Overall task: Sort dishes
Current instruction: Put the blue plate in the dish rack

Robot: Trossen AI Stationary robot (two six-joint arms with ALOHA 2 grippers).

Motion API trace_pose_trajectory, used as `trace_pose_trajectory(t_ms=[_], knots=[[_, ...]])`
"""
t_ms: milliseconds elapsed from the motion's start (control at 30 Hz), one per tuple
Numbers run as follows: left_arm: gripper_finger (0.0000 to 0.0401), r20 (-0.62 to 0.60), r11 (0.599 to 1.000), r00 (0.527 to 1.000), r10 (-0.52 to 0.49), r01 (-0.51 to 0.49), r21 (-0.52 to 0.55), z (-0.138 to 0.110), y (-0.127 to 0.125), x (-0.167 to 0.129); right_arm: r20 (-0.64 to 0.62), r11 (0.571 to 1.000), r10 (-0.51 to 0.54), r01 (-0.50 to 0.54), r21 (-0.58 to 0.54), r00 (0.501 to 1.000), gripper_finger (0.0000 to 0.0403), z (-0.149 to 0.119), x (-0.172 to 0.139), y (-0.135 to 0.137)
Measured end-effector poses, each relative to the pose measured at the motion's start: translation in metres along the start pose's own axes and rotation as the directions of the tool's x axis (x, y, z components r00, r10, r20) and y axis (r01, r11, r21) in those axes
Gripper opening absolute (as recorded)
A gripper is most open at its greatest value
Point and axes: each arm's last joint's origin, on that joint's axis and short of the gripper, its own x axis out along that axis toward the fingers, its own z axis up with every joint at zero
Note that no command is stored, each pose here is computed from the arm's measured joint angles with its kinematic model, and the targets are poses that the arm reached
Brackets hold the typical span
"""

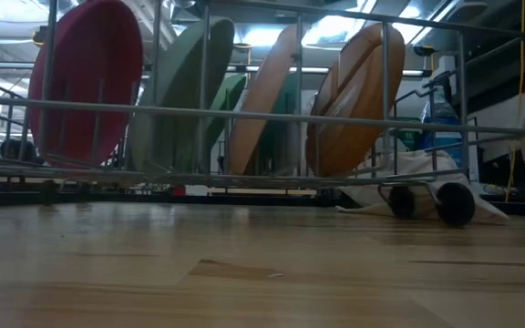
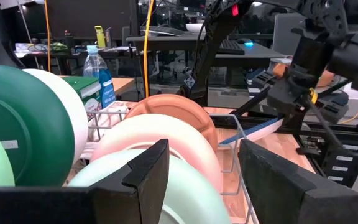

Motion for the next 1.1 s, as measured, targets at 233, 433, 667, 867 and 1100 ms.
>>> trace_pose_trajectory(t_ms=[233,433,667,867,1100], knots=[[0.0184,0.0,1.0,1.0,0.0,0.0,-0.005,0.0,0.0,0.0,0.004,0.998,0.063,-0.063,-0.013,0.998,0.0012,-0.003,-0.016,-0.004],[0.0184,0.0,1.0,1.0,0.0,0.0,-0.008,0.0,0.0,0.0,-0.011,0.994,0.106,-0.107,-0.014,0.994,0.0012,-0.008,-0.028,-0.013],[0.0184,0.0,1.0,1.0,0.0,0.0,-0.008,0.0,0.0,0.0,-0.114,0.988,0.148,-0.151,-0.018,0.982,0.0012,-0.014,-0.038,-0.021],[0.0184,0.0,1.0,1.0,0.0,0.0,-0.008,0.0,0.0,0.0,-0.126,0.982,0.184,-0.186,-0.006,0.975,0.0012,-0.018,-0.05,-0.031],[0.0184,0.0,1.0,1.0,0.0,0.0,-0.024,0.0,0.0,0.0,-0.138,0.973,0.229,-0.232,-0.007,0.964,0.0012,-0.023,-0.064,-0.045]])
